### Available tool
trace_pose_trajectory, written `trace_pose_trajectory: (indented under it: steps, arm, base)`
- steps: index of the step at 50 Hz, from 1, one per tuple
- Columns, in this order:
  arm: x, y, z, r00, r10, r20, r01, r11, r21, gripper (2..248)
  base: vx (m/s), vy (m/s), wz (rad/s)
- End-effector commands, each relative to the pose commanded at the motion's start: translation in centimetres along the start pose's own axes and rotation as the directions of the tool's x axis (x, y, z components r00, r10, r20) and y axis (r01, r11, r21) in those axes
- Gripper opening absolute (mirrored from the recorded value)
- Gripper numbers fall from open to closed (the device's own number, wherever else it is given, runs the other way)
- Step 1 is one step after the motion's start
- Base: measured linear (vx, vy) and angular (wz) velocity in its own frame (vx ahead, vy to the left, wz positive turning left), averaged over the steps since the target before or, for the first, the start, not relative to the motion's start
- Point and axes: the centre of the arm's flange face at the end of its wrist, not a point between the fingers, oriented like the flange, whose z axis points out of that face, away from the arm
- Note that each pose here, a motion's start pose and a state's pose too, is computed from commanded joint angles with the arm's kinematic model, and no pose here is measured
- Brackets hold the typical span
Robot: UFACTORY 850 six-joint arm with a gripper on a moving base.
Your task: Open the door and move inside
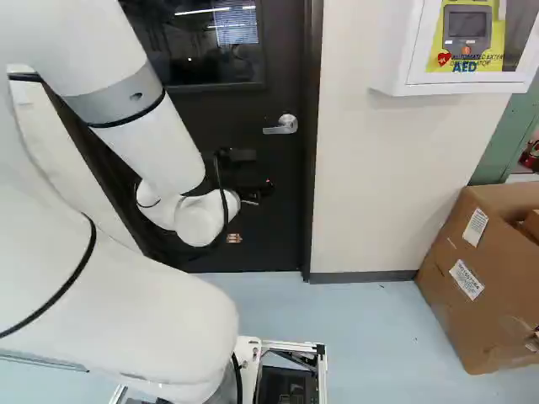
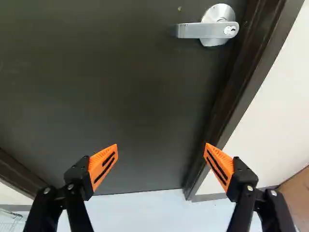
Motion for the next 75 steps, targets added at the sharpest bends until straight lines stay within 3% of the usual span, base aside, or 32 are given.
trace_pose_trajectory:
  steps: [36, 75]
  arm:
    - [4.3, 0.0, 1.6, 0.996, 0.0, -0.092, 0.0, 1.0, 0.0, 247]
    - [8.9, 0.0, 2.9, 0.983, 0.0, -0.185, 0.0, 1.0, 0.0, 247]
  base:
    - [0.0, 0.0, 0.0]
    - [0.0, 0.0, 0.0]
